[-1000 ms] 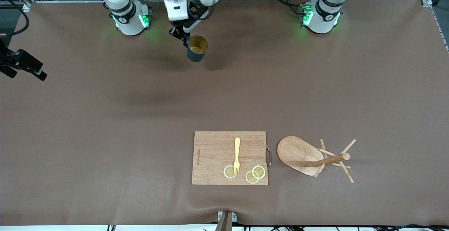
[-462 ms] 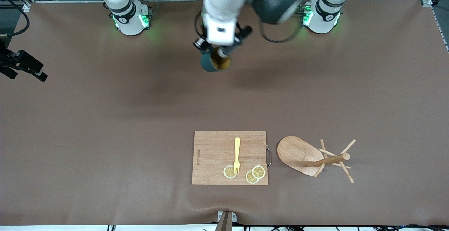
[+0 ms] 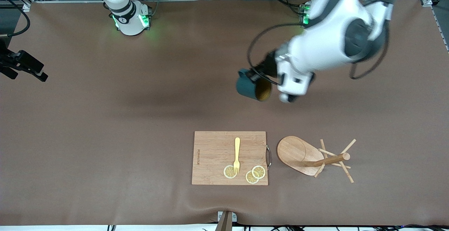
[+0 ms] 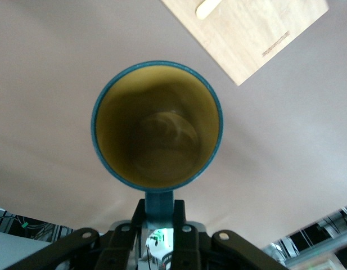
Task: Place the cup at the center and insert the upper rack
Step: 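Lift the mug with the left gripper and carry it to the mug tree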
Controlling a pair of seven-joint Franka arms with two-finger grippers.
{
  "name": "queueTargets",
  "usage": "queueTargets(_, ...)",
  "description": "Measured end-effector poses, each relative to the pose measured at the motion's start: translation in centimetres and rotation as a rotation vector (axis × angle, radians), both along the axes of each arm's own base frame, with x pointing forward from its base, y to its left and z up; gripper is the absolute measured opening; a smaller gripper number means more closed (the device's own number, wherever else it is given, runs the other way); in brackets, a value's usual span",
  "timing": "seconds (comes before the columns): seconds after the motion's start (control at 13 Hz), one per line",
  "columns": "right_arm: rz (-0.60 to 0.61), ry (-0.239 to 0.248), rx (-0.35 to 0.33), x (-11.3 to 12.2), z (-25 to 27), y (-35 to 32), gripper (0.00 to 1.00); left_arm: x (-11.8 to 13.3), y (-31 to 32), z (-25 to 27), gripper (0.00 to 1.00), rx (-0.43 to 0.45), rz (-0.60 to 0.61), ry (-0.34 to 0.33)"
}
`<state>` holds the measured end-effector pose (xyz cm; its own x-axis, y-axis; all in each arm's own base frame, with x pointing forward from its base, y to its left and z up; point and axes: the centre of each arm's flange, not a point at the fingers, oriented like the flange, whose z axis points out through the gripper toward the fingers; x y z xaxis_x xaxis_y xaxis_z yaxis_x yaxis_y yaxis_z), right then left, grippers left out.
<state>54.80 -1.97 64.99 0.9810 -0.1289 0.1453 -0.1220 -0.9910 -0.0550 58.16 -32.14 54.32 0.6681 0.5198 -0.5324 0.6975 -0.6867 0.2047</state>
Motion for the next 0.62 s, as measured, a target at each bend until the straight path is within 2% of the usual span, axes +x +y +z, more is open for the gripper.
queueTargets(0.38,0.003,0.000,0.001,0.0,0.0,0.1,1.00,5.2,10.5,-3.8,0.21,-0.154,0.029,0.050)
queueTargets(0.62,0.004,-0.001,0.003,0.0,0.0,0.2,1.00,8.2,16.2,-6.1,0.21,-0.350,0.157,0.112)
